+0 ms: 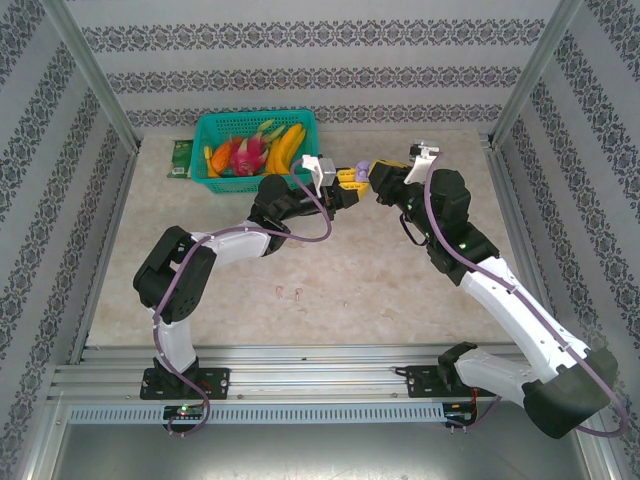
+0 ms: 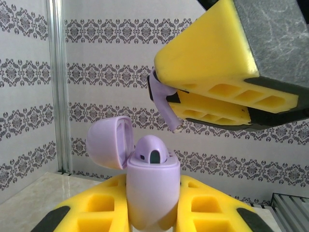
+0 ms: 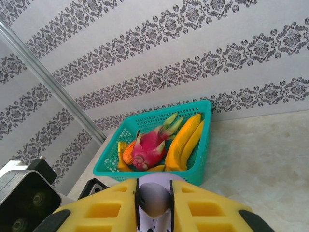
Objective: Insert the wireless bluetooth earbuds into the charging case
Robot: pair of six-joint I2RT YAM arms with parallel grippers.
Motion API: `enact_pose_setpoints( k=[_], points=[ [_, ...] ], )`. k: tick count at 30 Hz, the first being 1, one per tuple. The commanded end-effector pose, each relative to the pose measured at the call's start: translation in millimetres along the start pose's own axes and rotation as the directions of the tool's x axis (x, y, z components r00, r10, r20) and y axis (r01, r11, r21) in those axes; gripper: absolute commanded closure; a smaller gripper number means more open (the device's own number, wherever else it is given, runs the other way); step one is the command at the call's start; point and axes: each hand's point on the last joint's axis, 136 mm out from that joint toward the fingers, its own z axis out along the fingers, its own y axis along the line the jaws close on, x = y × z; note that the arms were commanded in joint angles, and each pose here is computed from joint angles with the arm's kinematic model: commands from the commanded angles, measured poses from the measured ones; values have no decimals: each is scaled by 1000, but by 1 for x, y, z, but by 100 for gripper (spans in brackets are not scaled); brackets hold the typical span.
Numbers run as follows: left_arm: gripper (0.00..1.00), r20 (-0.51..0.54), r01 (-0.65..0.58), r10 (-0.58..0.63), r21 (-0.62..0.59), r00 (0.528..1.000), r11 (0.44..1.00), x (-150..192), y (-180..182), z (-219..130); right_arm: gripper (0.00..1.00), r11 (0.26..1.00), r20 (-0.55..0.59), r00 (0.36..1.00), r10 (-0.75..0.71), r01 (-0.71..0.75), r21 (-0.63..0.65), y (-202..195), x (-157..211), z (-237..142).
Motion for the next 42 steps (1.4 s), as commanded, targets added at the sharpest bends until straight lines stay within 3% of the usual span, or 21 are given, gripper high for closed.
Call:
enact_pose_setpoints(
  k=[1, 20, 28, 37, 42],
  points=[
    [100, 71, -30, 28, 37, 997, 999, -22, -10, 9, 79, 999, 9, 1000, 12, -12, -32, 6, 2, 2],
    [100, 93, -37, 33, 39, 995, 999, -32, -14, 9, 80, 1000, -25, 1000, 16, -16, -13, -3, 17, 10],
    [100, 87, -32, 30, 17, 996, 999, -31, -10, 9, 81, 997, -80, 996, -44, 38, -67, 5, 30, 8],
    [100, 78, -26, 25, 8, 997, 1000, -25, -7, 10, 74, 996, -123, 991, -61, 53, -69, 4, 43, 12],
    [100, 71, -20, 19, 5, 997, 1000, -20, -5, 10, 63, 999, -99, 994, -49, 46, -28, -2, 36, 10]
  ],
)
